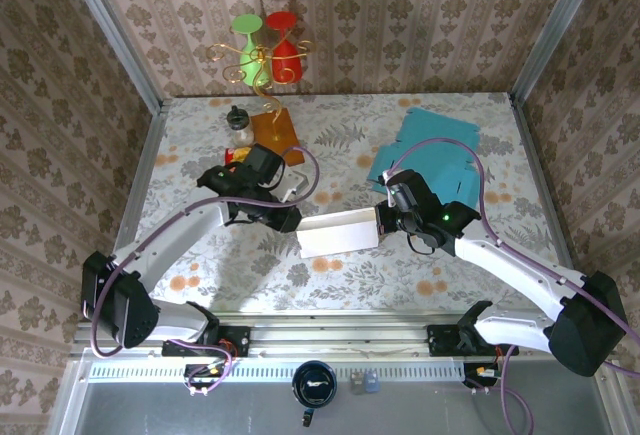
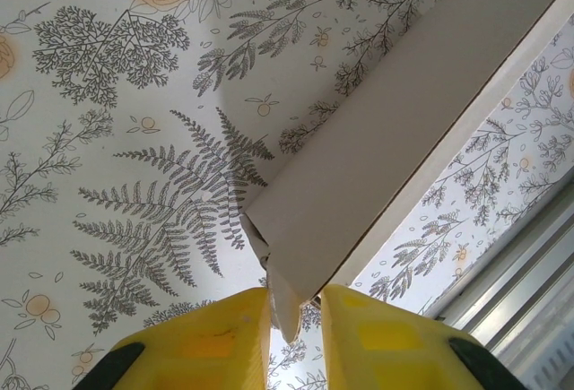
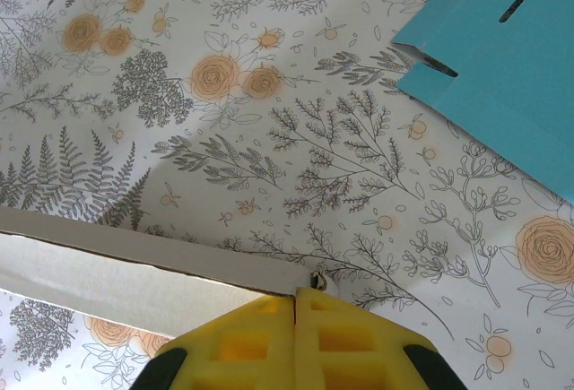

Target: Fold the paper box

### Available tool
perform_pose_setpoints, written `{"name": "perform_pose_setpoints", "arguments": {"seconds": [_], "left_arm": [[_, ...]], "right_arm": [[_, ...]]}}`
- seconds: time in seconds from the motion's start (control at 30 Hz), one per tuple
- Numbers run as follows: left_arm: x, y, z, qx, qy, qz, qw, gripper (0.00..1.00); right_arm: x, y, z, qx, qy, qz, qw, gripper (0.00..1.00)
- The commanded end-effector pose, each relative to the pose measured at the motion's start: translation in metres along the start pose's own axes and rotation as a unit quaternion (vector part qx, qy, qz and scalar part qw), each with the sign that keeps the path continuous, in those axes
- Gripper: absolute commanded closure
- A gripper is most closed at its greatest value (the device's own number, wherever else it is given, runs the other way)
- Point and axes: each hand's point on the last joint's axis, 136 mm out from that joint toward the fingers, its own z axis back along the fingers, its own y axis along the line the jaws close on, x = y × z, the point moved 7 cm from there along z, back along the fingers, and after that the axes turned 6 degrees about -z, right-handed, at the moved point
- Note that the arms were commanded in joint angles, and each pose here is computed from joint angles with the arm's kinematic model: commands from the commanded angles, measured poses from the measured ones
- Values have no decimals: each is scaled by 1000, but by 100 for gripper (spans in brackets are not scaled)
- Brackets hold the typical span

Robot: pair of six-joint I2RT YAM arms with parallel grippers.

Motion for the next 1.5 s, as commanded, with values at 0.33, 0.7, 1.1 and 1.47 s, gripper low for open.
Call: {"name": "perform_pose_setpoints", "arguments": {"seconds": [0.33,0.7,1.1,1.47], "left_arm": [[-1,-3,1,16,12,-7,1000,82],[-1,-3,-4,27,21,-3,999,89],[5,-4,-2,37,17,33,999,98],[19,-4,1,27,30,125,991,100]], "right_arm": [[2,0,3,-12,-2,-7,1000,100],[1,-1,4,-13,-4,-14,1000,100],[1,0,5,-10,-9,-16,1000,100],[-3,1,7,-7,-21,-14,1000,100]]}}
